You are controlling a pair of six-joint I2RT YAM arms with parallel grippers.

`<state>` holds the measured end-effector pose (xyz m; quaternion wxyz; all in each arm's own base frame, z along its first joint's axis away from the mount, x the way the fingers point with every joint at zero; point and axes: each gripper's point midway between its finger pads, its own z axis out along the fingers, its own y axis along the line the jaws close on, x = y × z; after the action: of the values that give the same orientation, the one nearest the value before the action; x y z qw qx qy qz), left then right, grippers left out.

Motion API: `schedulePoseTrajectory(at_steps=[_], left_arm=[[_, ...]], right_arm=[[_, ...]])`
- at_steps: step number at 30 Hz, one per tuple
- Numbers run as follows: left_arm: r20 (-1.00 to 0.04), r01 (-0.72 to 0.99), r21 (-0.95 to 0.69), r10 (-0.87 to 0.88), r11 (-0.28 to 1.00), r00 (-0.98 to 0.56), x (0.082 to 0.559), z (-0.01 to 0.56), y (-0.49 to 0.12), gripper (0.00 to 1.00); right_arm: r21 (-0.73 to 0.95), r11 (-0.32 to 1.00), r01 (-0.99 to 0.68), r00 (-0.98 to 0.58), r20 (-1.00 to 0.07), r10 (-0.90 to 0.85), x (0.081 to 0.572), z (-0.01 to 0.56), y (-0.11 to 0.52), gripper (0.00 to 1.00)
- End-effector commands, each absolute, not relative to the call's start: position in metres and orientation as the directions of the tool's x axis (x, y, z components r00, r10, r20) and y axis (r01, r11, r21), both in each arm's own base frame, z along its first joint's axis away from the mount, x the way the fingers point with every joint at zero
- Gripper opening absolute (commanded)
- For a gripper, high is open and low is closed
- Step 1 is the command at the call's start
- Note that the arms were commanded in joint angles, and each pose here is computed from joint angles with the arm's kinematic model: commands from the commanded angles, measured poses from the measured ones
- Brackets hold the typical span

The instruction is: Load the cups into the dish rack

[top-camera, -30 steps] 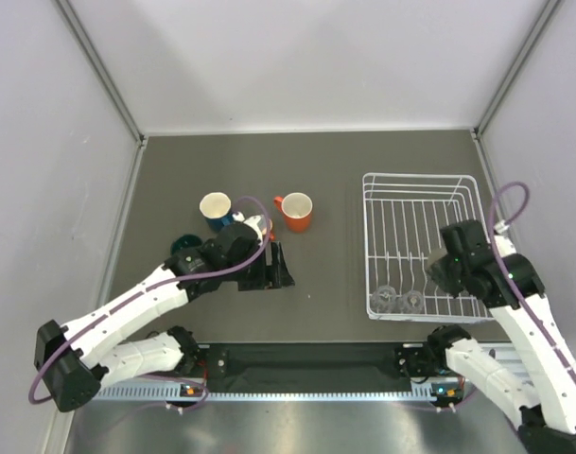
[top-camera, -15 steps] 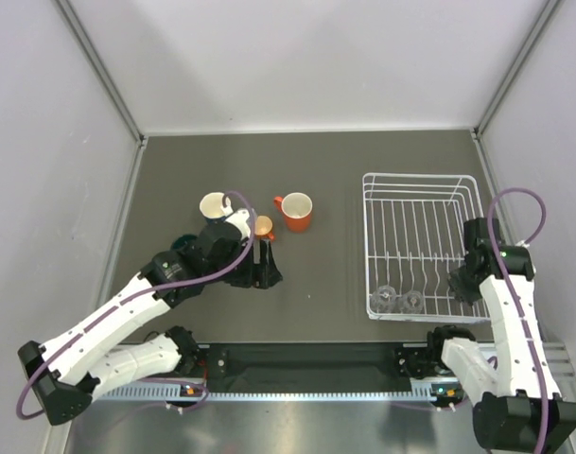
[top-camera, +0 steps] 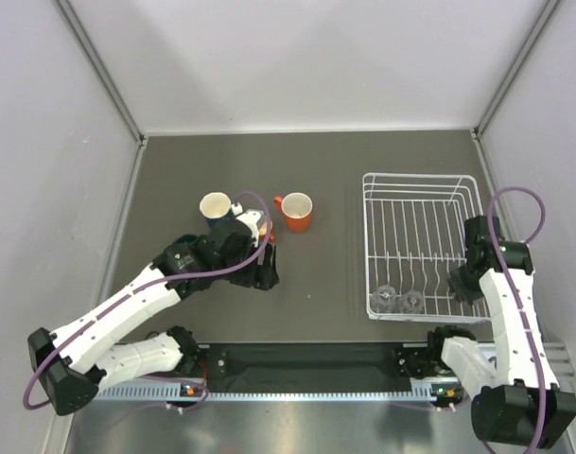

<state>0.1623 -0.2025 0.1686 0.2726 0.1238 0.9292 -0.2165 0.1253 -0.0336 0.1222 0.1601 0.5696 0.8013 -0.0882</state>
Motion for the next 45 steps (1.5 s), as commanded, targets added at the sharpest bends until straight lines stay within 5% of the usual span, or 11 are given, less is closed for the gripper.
schedulePoseTrajectory(at_steps=[1, 28, 34, 45], left_arm=[[-0.613, 0.375, -0.347, 0.095, 0.859, -0.784, 0.173, 0.190, -0.208, 0.81], [-0.596, 0.338, -0.336, 0.080, 0.879, -0.799, 0.179, 0.187, -0.202, 0.81], [-0.589, 0.328, -0.345, 0.069, 0.879, -0.805, 0.176, 0.186, -0.201, 0.81], [-0.595, 0.346, -0.333, 0.089, 0.877, -0.799, 0.181, 0.190, -0.204, 0.80]], right_arm=[[-0.114, 0.312, 0.943, -0.332, -0.303, 0.894, 0.089, 0.118, -0.034, 0.00], [-0.113, 0.459, 0.881, -0.473, -0.200, 0.858, 0.093, 0.122, -0.021, 0.00], [-0.079, 0.515, 0.854, -0.511, -0.315, 0.799, 0.107, 0.149, -0.037, 0.00], [0.033, 0.717, 0.696, -0.638, -0.429, 0.639, 0.242, 0.195, -0.047, 0.00]])
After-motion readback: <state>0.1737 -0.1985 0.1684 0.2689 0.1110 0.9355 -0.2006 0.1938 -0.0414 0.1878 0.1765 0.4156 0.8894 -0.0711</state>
